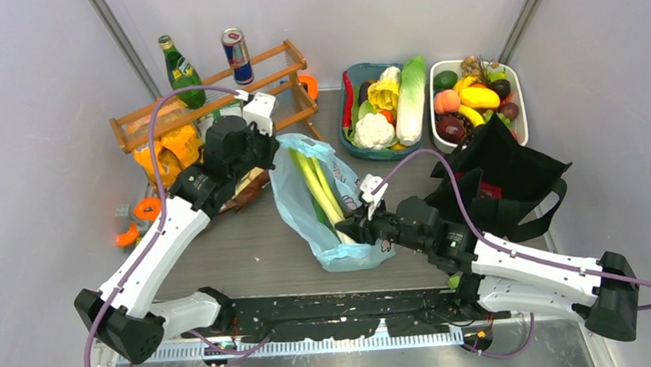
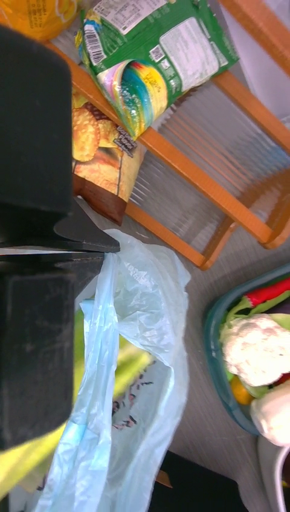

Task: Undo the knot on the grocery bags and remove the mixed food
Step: Pick up the fake vegetable from the takeout bag.

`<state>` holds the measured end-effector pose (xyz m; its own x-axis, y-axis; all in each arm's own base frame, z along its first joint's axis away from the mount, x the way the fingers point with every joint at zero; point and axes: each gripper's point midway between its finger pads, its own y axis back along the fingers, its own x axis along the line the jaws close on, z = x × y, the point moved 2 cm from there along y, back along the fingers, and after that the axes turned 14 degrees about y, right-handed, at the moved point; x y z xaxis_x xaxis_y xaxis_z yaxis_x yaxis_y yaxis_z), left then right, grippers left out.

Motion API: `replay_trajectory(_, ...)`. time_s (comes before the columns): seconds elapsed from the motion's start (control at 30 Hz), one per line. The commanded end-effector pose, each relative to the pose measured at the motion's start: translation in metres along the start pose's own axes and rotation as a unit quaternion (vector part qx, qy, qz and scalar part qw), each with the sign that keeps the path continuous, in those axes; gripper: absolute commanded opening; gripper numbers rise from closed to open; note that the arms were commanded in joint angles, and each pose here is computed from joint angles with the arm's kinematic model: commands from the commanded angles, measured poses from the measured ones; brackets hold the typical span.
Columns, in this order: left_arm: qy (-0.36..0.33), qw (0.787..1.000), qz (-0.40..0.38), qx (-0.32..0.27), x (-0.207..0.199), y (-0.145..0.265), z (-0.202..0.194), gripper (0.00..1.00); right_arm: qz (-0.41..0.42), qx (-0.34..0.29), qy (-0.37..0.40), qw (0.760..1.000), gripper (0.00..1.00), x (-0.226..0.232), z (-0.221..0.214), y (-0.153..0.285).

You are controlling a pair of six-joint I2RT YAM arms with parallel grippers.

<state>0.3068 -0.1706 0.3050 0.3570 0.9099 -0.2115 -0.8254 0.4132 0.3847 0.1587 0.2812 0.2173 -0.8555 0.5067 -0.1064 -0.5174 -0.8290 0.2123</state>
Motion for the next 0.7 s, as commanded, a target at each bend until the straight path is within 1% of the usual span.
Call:
replay_trajectory(0.0,0.024,0.999,0.0,-0.048,-0.007,0.0,0.038,0.0,0.056,-0.025,0.024,0.998,0.05,0.016,0.014,0.008)
replay_trajectory(0.1,0.038,0.999,0.022,-0.021,-0.001,-0.01,0.036,0.0,0.074,-0.043,0.03,0.996,0.05,0.021,0.021,0.015)
replay_trajectory(0.2,0.059,0.997,0.046,0.014,0.009,-0.021,0.024,0.0,0.077,-0.069,0.039,0.994,0.05,0.021,0.033,0.024)
replay_trajectory(0.33,0.076,0.996,0.041,0.035,0.01,-0.025,0.016,0.0,0.043,-0.103,0.035,0.993,0.05,0.01,0.046,0.035)
replay_trajectory(0.47,0.077,0.996,0.01,0.039,0.002,-0.022,0.009,0.0,-0.004,-0.139,0.035,0.99,0.05,-0.005,0.06,0.046)
replay_trajectory(0.53,0.075,0.995,-0.025,0.06,-0.009,-0.021,0.002,0.0,-0.022,-0.174,0.036,0.984,0.05,-0.011,0.076,0.05)
replay_trajectory(0.6,0.071,0.993,-0.055,0.08,-0.017,-0.021,-0.006,0.0,-0.029,-0.189,0.042,0.981,0.05,-0.013,0.082,0.048)
replay_trajectory(0.67,0.067,0.99,-0.081,0.092,-0.024,-0.02,-0.013,0.0,-0.038,-0.222,0.042,0.973,0.05,-0.016,0.099,0.047)
